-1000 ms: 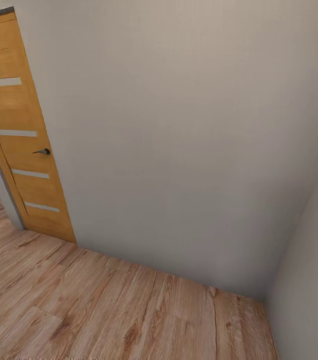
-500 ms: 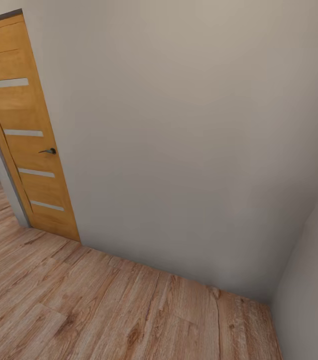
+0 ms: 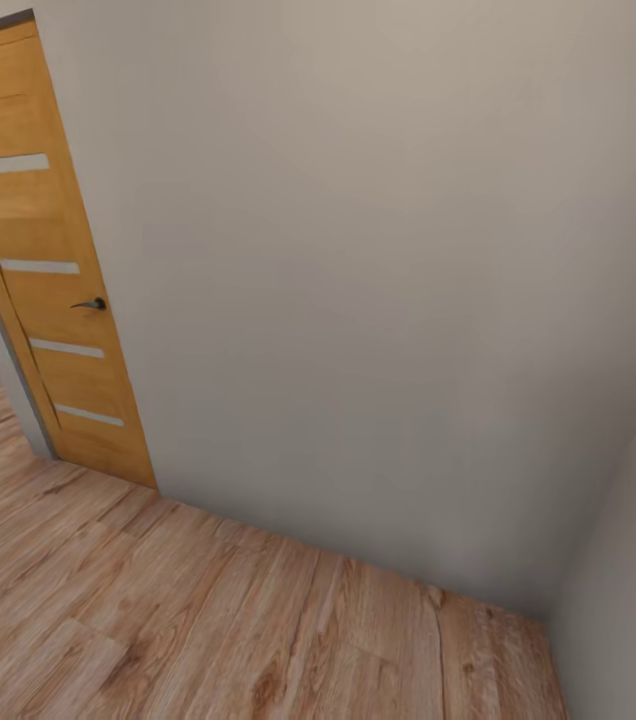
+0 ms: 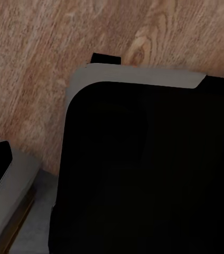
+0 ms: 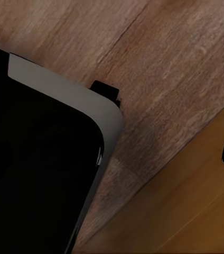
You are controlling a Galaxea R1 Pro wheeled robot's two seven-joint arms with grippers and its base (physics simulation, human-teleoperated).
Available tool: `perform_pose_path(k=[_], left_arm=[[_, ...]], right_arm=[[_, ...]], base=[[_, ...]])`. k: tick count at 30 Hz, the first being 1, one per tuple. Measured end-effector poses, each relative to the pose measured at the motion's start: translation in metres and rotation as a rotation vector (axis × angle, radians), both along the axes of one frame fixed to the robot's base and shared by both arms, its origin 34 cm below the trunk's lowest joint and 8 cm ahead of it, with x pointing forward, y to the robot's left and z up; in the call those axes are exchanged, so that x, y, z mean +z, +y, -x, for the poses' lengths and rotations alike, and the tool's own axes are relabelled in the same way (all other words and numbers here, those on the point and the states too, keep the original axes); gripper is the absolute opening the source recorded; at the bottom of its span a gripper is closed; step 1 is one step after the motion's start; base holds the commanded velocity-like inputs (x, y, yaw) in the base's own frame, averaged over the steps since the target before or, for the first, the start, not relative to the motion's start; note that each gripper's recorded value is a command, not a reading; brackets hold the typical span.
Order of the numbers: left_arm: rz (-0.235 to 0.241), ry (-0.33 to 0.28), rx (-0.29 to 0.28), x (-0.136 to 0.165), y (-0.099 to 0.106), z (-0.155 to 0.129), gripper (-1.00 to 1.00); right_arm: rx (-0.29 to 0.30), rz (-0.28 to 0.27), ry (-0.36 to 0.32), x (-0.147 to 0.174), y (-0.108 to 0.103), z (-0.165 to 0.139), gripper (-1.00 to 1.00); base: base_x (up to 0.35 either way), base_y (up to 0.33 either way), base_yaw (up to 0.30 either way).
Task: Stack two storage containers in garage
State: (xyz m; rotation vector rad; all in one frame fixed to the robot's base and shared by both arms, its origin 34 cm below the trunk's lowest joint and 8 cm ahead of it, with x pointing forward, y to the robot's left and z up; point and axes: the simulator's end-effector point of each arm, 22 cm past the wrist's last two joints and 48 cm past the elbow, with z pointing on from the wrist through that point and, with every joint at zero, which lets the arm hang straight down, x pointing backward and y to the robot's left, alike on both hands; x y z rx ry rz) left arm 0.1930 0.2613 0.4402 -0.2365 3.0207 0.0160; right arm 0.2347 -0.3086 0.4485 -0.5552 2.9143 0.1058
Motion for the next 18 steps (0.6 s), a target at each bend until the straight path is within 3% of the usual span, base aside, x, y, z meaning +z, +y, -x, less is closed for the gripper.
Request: perform_pose_path(k=[9,18], left_arm=[[0.0,0.0,0.0,0.0,-0.0001,0.0001,1.0],[0.0,0.0,0.0,-0.0001,-0.0001,-0.0002,1.0]], right_arm=[[0.001,-0.001,0.0,-0.0001,0.0007,-0.0002,1.0],[0.003,-0.001,0.001,-0.0003,0.0014,-0.0002,1.0]], base=[[0.291,0.0,0.068],[0.019,0.0,0.266]])
